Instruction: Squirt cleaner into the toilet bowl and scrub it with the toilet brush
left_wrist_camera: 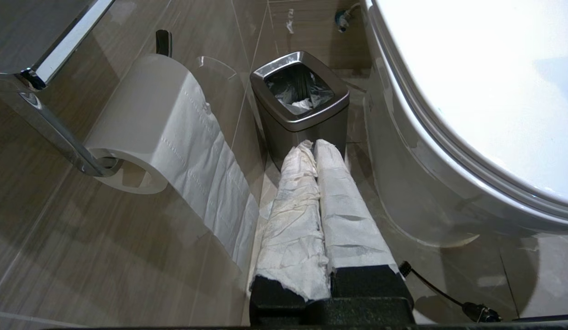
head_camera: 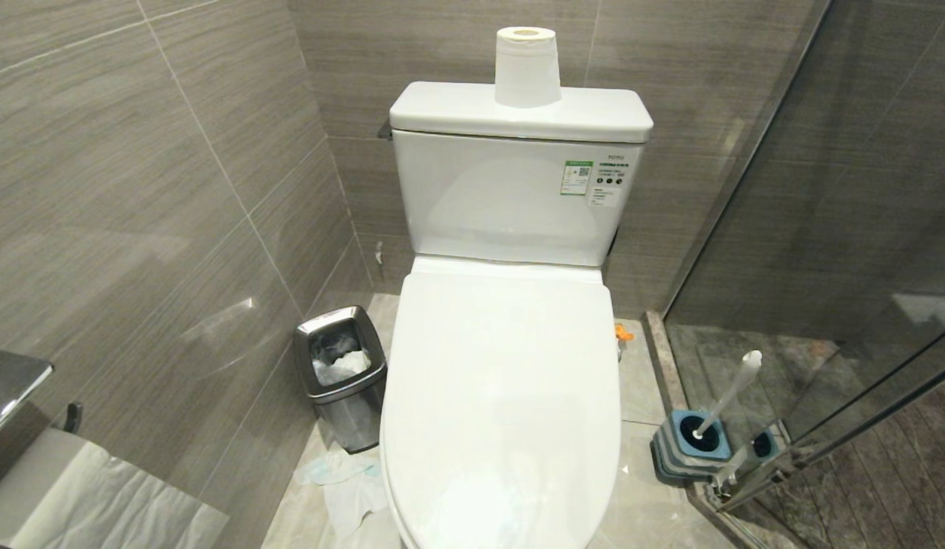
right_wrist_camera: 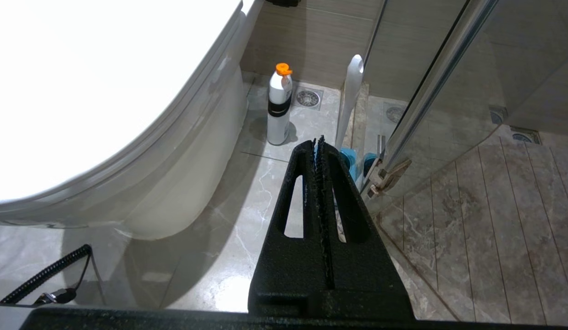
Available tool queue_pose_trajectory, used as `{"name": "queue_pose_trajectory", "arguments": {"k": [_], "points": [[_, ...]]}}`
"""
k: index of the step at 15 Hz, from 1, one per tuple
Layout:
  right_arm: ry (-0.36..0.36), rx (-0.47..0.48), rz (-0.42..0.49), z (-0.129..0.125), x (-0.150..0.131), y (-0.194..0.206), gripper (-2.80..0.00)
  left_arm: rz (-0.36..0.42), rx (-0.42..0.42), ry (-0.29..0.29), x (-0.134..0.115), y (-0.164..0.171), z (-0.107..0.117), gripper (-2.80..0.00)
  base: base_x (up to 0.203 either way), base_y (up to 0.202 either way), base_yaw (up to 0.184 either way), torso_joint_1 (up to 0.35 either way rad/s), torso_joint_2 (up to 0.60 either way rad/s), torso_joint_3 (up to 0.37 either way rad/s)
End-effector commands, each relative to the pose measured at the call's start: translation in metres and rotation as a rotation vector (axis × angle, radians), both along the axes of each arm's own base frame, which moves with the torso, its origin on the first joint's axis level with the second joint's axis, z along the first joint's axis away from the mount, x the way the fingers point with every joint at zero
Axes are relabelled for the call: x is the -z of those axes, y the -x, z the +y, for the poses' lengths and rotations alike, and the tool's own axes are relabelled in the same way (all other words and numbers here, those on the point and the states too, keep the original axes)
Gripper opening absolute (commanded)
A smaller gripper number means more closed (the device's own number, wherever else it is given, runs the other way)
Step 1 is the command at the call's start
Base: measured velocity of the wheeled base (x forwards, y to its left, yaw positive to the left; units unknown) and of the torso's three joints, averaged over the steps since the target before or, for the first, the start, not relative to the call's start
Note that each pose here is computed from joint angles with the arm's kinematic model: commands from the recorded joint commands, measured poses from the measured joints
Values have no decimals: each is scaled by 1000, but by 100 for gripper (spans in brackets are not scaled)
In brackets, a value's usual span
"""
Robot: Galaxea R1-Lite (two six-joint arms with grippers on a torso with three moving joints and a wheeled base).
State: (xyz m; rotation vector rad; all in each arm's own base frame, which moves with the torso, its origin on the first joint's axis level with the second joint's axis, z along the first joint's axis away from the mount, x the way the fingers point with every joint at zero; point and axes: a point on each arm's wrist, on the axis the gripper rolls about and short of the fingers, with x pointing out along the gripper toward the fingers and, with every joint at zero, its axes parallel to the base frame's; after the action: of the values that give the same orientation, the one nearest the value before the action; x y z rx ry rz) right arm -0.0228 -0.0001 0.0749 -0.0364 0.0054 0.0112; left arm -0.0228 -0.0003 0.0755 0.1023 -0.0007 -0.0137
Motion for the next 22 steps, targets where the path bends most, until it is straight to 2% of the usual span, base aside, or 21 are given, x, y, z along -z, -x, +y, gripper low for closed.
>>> {"name": "queue_pose_trajectory", "arguments": {"k": [1,22], "points": [[0,-1,2,0,0,0,-280,2,0,0,0,0,0,-280,0,0,0,0,0,0],[0,-1,2,0,0,0,-280,2,0,0,0,0,0,-280,0,0,0,0,0,0]]}}
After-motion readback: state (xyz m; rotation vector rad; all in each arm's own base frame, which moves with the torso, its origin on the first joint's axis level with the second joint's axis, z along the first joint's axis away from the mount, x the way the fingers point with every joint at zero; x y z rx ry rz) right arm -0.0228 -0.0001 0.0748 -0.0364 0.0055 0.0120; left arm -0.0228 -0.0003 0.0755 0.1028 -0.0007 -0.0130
